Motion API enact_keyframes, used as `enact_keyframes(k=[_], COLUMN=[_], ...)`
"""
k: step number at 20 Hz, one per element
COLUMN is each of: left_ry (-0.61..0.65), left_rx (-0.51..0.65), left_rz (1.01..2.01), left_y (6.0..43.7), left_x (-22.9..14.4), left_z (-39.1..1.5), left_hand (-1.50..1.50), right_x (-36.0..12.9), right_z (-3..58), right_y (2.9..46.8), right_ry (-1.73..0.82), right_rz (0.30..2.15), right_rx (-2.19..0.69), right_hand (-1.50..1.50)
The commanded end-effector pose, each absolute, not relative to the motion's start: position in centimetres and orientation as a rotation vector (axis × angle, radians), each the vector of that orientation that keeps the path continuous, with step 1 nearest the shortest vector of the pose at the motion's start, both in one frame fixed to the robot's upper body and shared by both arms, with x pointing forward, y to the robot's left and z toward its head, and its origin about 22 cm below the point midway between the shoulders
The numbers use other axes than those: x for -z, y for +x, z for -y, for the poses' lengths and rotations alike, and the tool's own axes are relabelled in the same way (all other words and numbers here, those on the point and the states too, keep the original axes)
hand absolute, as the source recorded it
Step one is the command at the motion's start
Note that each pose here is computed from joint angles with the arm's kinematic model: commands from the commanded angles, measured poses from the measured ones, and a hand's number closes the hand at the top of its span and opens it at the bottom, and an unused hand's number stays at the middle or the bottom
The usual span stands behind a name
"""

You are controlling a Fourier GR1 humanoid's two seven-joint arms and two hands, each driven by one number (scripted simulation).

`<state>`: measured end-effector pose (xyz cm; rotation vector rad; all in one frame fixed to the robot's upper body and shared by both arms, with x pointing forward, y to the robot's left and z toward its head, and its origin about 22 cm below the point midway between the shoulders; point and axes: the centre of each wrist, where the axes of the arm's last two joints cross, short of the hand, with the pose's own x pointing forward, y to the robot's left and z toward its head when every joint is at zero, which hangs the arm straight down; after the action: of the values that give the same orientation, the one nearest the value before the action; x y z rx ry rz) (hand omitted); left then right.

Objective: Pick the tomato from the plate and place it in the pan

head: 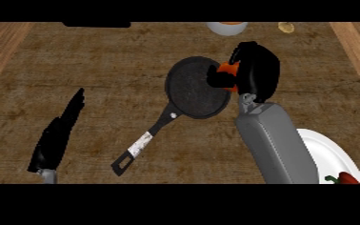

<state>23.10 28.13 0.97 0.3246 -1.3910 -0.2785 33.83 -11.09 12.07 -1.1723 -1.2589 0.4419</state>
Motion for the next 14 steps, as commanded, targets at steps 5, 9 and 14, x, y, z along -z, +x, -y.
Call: enact_keyframes(k=[5,9,14], left_ry=[0.318,0.288,0.277], left_rx=[0.310,0.307,0.329], left_rz=[1.408,1.414,1.442], left_y=[22.9,23.6,24.6], left_x=[-0.8,-0.9,-1.8], left_z=[-28.2,-26.1,-25.5], left_hand=[0.00,0.00,0.00], right_x=[-7.4,-5.0,-4.4], right_z=[9.7,9.8,11.9], right_y=[40.0,41.1,41.5], right_ry=[-1.083,-1.059,-0.752], right_rz=[1.159,1.079,1.017], right_rx=[-0.494,-0.603,-0.309], right_hand=[1.50,1.50,-1.50])
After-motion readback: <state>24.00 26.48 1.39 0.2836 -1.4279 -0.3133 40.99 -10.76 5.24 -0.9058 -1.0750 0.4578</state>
